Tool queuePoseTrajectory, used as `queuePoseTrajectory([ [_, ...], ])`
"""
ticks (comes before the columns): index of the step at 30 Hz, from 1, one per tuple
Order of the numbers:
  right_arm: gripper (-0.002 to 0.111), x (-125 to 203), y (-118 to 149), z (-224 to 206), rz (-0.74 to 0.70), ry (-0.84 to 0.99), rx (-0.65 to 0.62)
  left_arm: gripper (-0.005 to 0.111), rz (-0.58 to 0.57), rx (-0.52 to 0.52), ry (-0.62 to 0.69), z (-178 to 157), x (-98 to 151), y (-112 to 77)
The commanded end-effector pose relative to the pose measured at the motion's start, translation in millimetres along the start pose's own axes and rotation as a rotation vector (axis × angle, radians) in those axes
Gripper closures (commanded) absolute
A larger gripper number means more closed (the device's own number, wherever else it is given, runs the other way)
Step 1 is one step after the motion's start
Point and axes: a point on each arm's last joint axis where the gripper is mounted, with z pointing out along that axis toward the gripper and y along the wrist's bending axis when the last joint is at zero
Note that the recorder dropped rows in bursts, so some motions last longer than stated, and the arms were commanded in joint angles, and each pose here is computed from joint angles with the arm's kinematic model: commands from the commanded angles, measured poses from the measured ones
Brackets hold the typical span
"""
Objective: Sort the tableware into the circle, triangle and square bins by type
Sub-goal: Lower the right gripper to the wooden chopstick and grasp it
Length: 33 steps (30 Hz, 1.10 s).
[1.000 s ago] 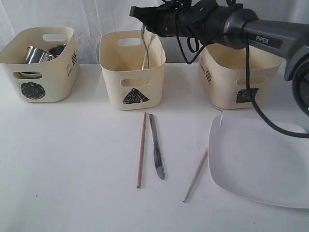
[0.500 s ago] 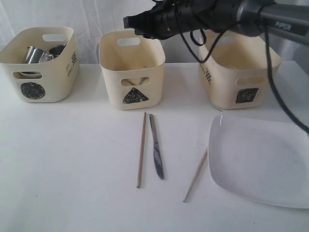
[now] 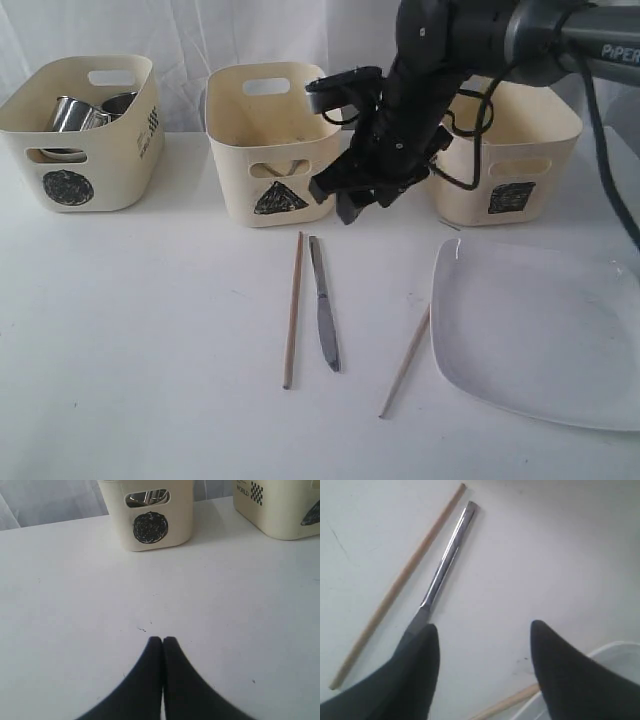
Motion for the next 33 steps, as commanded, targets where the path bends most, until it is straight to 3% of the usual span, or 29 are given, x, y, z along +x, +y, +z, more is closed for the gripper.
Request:
queuePoseTrajectory([
  [1,0.047,1,36,12,0.076,0.015,-0.009,0.107,-0.009,0.001,0.000,0,1,-0.2],
  [7,0.047,5,67,49,0.131,0.030,-0.019,0.107,-0.009,0.001,0.000,0,1,-0.2],
  [33,0.053,11,77,119,0.308,0.027,-0.071,0.107,-0.009,0.001,0.000,0,1,-0.2],
])
